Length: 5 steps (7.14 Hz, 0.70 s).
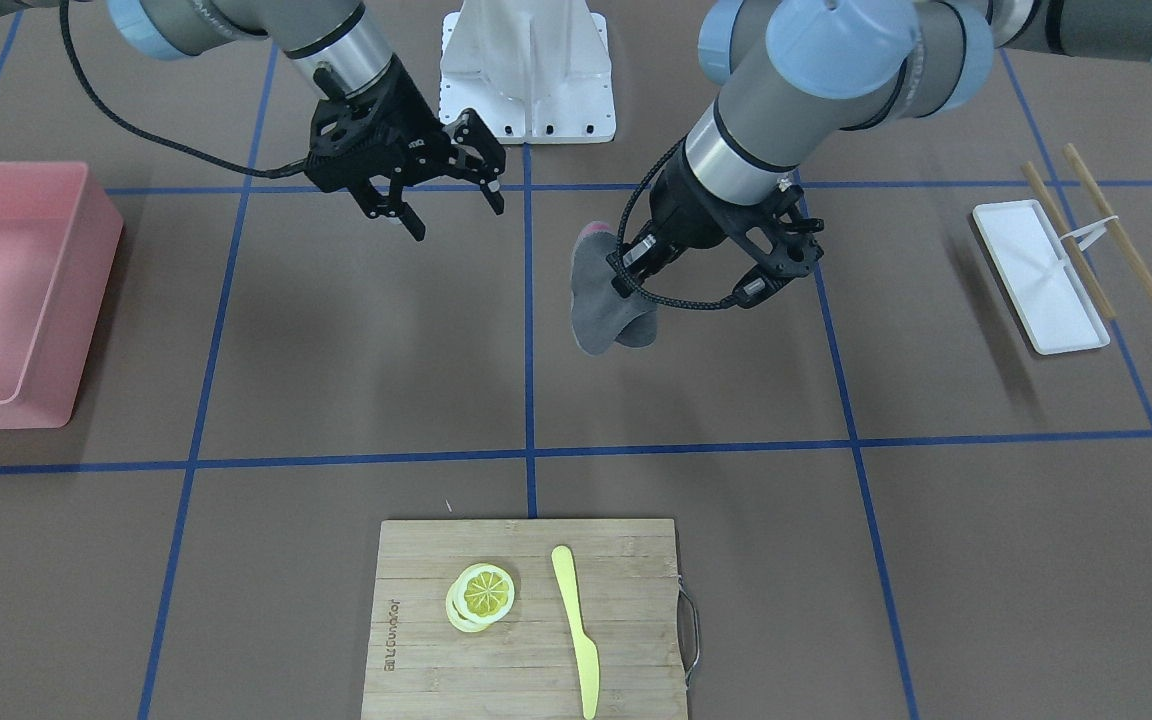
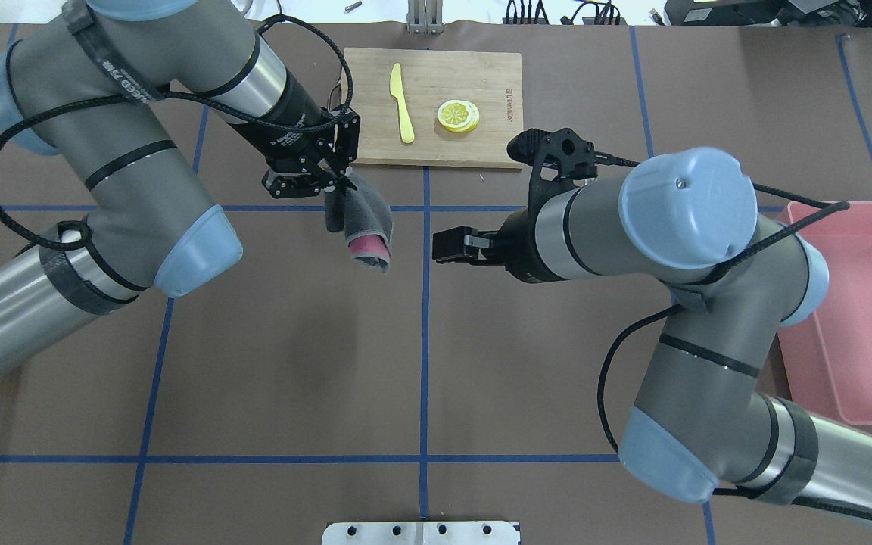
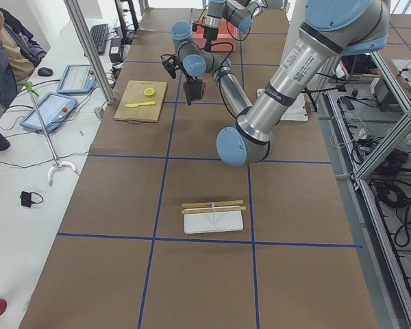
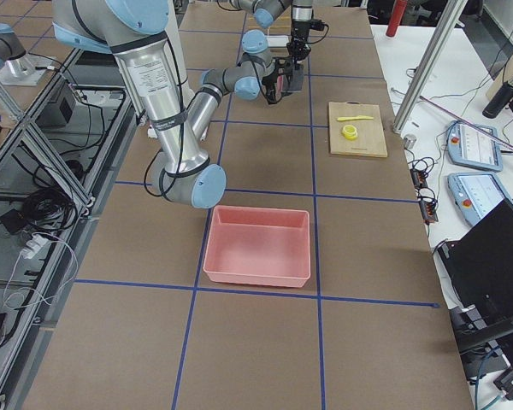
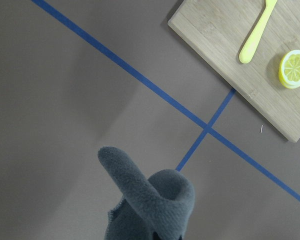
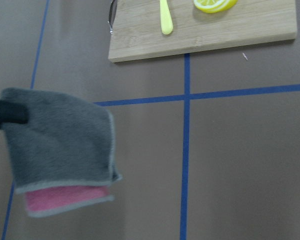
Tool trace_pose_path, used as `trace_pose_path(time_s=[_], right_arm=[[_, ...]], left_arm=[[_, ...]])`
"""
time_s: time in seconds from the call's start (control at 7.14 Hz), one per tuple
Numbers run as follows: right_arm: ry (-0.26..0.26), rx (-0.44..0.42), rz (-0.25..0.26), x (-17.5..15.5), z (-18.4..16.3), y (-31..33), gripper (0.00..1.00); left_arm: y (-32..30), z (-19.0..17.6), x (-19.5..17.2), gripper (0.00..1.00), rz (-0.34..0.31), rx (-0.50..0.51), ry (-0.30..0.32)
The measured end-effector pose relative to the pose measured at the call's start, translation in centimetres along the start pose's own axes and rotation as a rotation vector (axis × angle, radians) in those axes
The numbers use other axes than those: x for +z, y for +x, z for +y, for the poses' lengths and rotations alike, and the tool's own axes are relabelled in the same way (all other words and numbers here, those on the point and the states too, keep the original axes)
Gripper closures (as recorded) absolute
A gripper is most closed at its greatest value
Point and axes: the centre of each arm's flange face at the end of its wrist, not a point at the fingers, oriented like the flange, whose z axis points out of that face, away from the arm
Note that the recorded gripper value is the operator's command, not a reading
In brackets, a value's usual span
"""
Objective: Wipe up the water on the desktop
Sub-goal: 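Carry the grey cloth to center with left gripper while right gripper approaches, then grasp the grey cloth with the right gripper while the left gripper opens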
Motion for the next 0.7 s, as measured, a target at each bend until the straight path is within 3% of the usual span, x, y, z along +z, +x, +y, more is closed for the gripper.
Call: trace_pose_path(time_s=[0.28,0.7], right_arm=[[0.107,-0.128,0.004,0.4,2.8,-2.0,0.0],[0.159,-0.376,0.034,0.7,3.3,-2.6,0.0]], left_arm=[[1.2,1.0,1.1,1.0,0.028,-0.073,-0.027],[1.2,3.5,1.4,1.0,0.035,-0.123,-0.06]])
